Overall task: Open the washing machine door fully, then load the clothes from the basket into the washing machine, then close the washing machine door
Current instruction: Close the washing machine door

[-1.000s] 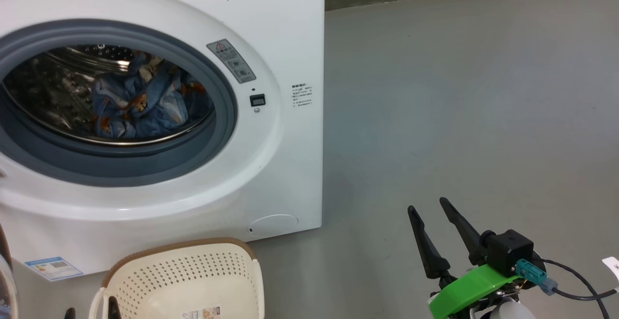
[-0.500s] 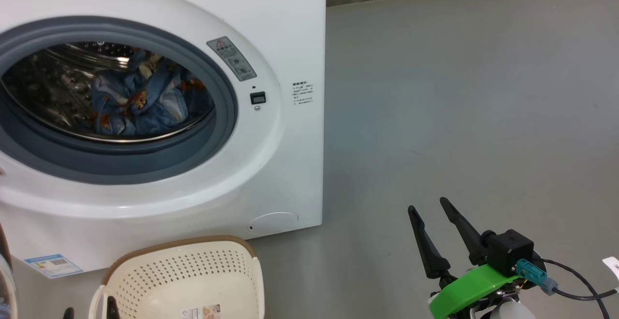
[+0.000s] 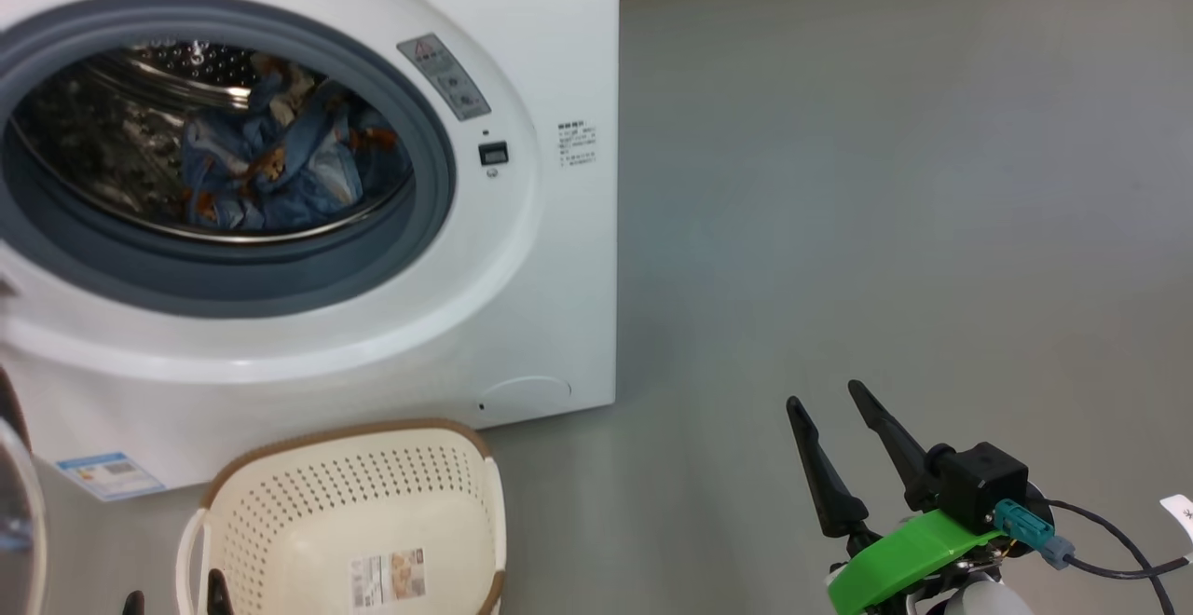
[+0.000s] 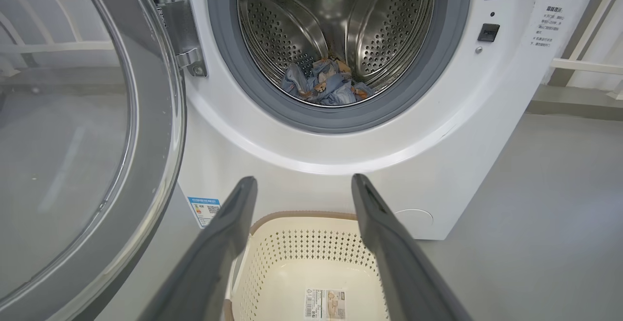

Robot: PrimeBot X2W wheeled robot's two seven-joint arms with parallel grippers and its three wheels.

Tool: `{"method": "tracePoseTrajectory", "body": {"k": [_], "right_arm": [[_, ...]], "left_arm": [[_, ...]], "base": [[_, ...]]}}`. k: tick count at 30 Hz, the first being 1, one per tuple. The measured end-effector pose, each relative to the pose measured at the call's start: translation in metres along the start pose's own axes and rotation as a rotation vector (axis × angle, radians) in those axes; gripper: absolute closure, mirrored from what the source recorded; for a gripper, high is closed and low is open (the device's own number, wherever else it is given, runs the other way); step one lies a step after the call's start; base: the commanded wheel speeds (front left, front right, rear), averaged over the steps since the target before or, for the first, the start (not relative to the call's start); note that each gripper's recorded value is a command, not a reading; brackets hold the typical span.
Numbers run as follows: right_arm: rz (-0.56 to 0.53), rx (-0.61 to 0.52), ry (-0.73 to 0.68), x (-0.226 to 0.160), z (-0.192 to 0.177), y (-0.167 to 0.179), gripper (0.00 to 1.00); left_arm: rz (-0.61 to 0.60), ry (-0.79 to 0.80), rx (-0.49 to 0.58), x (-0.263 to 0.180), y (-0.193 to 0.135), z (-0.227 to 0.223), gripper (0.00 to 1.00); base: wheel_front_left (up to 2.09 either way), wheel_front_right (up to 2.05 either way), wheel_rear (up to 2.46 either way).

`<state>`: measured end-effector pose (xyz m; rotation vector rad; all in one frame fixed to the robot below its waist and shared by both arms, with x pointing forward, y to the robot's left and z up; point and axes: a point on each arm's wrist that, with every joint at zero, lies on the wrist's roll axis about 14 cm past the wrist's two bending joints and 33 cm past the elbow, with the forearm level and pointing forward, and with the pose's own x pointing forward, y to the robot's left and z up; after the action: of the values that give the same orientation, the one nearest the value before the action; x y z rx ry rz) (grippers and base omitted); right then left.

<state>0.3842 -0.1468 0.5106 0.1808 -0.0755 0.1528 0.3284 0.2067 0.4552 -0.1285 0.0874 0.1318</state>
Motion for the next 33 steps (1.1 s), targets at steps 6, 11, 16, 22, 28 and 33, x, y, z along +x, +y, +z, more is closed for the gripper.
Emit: {"method": "tracePoseTrajectory", "body": {"k": [6,11,16,22,28,33], "right_arm": [[-0.001,0.000,0.001,0.000,0.000,0.000,0.00],[-0.006,-0.009,-0.001,0.000,0.001,-0.002,0.00],[-0.008,-0.029,-0.003,0.000,0.002,-0.004,0.00],[-0.003,-0.041,-0.002,0.000,0.002,-0.003,0.00],[-0.003,-0.040,-0.001,0.000,0.001,-0.003,0.00],[-0.004,-0.041,-0.004,0.000,0.002,-0.003,0.00]], "left_arm": [[-0.006,-0.001,-0.004,0.000,-0.001,0.000,0.00],[-0.003,-0.012,-0.002,0.000,0.000,0.004,0.00],[-0.003,-0.019,0.002,0.000,0.000,0.005,0.00],[-0.001,-0.023,0.001,-0.001,0.001,0.007,0.00],[-0.003,-0.030,0.000,0.000,0.000,0.009,0.00],[-0.005,-0.035,0.000,0.000,0.000,0.010,0.00]], "base": [[-2.11,2.11,0.00],[-1.60,1.60,0.00],[-0.83,0.83,0.00],[-0.15,0.15,0.00],[0.00,0.00,0.00],[0.00,0.00,0.00]]}}
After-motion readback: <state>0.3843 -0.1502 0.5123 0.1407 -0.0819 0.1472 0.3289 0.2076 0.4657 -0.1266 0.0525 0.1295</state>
